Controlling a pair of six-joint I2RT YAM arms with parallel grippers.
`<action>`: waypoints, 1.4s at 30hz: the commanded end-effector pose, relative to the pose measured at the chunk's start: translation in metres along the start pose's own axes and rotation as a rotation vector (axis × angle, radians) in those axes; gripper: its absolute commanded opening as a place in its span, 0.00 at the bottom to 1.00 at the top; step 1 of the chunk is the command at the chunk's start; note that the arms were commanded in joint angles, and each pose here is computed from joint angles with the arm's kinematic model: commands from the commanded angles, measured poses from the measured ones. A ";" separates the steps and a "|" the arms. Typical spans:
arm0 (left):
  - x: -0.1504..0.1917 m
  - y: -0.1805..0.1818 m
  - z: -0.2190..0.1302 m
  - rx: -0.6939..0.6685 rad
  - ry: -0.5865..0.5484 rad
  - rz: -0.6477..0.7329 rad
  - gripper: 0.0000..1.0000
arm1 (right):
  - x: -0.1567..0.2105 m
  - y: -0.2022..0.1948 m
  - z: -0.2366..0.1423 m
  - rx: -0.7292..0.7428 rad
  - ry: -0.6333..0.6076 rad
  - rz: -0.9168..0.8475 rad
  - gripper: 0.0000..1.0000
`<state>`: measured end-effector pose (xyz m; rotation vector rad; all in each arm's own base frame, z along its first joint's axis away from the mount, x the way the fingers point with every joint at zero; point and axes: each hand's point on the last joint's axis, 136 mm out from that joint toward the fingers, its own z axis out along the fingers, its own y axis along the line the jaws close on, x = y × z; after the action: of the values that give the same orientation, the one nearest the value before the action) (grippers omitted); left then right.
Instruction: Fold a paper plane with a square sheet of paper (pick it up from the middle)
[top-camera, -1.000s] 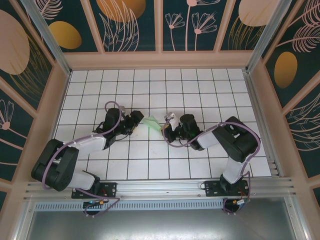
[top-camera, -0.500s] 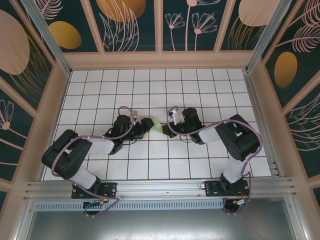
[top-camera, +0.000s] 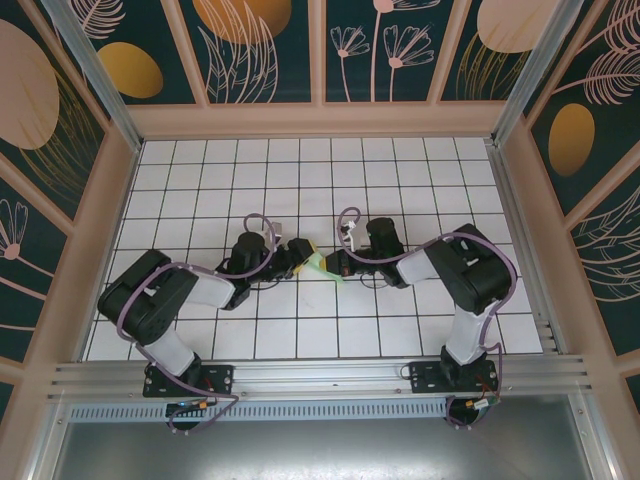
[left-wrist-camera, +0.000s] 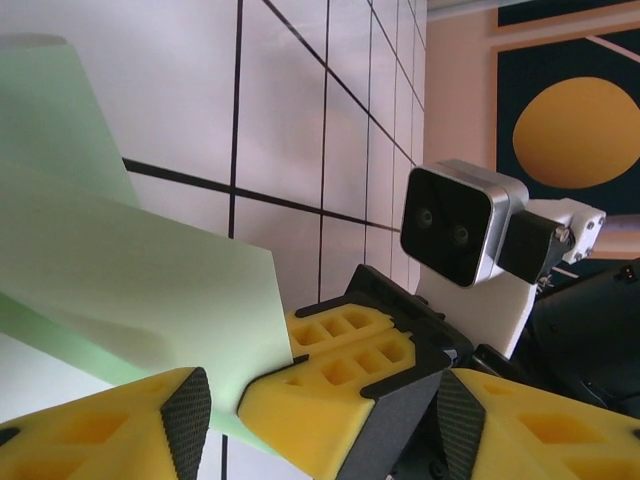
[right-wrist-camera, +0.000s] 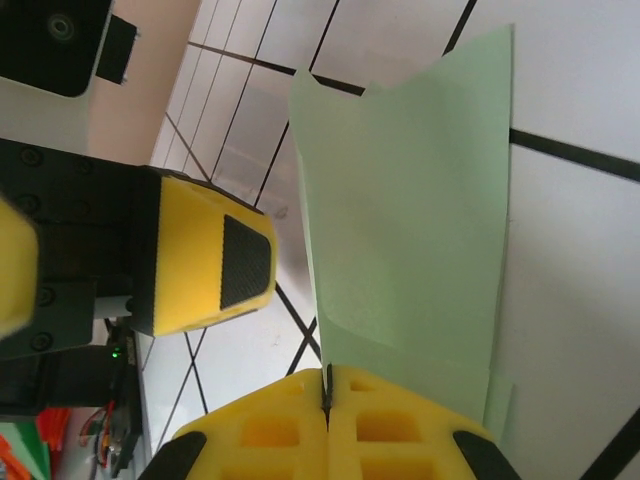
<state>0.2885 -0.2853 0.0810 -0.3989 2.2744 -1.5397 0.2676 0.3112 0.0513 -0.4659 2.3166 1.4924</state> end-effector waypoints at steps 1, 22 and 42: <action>0.001 -0.017 0.004 0.077 0.013 0.016 0.63 | -0.012 0.001 -0.004 -0.051 -0.020 0.033 0.00; -0.002 -0.005 0.029 0.064 0.045 0.026 0.59 | -0.001 -0.026 -0.004 0.001 0.012 0.147 0.00; -0.011 0.027 0.038 -0.090 0.007 0.002 0.49 | -0.003 -0.016 -0.008 0.017 0.094 -0.092 0.30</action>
<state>0.3111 -0.3003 0.0504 -0.4349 2.3376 -1.4883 0.2766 0.3006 0.0373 -0.5558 2.3744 1.4728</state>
